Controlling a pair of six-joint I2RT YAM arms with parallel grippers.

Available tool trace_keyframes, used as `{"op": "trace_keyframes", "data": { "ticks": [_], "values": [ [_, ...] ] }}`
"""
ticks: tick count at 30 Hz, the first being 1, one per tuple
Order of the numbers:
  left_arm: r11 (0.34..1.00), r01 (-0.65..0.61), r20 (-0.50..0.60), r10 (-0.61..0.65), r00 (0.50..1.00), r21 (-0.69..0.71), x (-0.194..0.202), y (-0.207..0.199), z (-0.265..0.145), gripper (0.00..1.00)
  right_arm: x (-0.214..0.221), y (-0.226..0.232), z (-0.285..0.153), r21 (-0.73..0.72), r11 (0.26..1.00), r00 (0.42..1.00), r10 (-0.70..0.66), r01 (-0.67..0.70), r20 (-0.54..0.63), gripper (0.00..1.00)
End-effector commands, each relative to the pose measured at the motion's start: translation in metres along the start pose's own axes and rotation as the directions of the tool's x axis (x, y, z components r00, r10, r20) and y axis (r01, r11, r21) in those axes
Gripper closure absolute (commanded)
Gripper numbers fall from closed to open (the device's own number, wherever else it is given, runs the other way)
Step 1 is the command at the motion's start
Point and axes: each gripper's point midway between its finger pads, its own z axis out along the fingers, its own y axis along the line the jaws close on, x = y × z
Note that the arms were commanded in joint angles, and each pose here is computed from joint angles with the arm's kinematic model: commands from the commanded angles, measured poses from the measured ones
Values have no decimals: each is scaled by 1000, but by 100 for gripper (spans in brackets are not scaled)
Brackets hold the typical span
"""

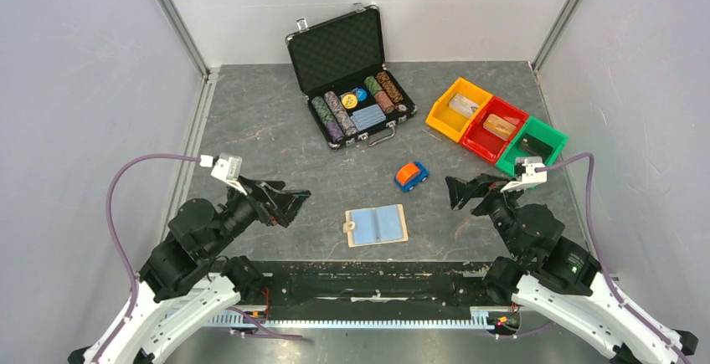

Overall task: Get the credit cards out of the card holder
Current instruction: Reset both arms

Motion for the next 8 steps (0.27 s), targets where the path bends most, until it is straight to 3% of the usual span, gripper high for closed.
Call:
{"op": "trace_keyframes", "data": {
  "ticks": [1, 8],
  "values": [
    [999, -37, 5, 37, 999, -28, 1, 8, 1, 0, -19, -4, -4, 27, 999, 998, 18, -19, 54, 2],
    [999, -41, 7, 41, 999, -33, 0, 8, 2, 0, -15, -4, -1, 33, 999, 999, 14, -16, 52, 2]
  ]
}}
